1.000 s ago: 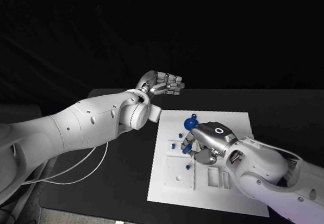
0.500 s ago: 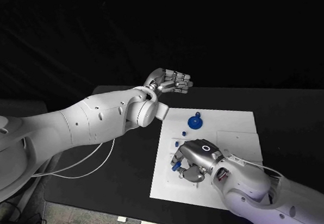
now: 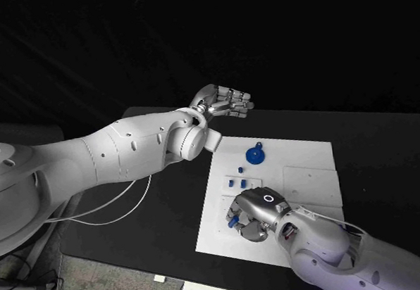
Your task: Assemble the parts on the task board
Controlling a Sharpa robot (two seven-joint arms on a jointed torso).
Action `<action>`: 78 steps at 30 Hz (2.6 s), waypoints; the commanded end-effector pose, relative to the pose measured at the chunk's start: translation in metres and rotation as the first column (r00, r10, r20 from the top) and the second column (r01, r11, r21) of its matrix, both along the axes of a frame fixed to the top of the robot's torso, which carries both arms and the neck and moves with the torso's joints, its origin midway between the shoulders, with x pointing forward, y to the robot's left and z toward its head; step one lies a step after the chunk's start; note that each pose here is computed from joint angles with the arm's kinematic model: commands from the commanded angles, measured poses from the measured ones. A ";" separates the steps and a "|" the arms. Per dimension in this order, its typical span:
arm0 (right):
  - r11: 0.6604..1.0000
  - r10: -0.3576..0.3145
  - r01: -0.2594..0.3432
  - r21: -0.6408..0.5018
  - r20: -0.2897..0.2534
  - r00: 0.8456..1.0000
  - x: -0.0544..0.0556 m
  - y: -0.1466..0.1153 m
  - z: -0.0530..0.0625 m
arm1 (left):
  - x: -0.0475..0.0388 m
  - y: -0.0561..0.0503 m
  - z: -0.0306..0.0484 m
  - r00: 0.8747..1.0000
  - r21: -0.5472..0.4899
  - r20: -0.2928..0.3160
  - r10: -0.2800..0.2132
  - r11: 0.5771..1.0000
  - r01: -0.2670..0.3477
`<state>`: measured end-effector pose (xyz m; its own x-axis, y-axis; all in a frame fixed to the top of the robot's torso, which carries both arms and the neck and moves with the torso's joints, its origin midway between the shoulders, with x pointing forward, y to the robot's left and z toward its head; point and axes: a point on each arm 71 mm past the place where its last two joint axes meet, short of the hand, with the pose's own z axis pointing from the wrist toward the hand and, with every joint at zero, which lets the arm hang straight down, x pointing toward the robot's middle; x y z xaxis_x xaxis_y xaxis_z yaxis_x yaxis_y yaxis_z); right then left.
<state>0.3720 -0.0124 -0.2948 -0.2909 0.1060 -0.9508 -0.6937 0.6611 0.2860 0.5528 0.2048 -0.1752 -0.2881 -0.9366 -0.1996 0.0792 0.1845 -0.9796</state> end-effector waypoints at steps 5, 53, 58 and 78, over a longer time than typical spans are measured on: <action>0.999 0.008 -0.008 -0.041 0.004 1.000 0.000 -0.002 -0.005 | -0.0005 -0.002 0.0010 1.000 -0.007 0.001 -0.019 1.000 0.019; 0.986 0.012 -0.006 -0.164 0.036 0.999 0.001 -0.005 -0.014 | 0.0003 -0.001 0.0004 1.000 -0.004 -0.006 -0.017 1.000 0.017; 0.983 0.015 -0.005 -0.181 0.051 0.999 0.000 -0.003 -0.015 | 0.0004 -0.001 0.0003 1.000 -0.004 -0.007 -0.018 1.000 0.018; 0.985 0.045 -0.035 -0.169 0.057 0.997 -0.004 0.009 -0.010 | 0.0006 -0.001 0.0001 1.000 -0.003 -0.010 -0.018 1.000 0.018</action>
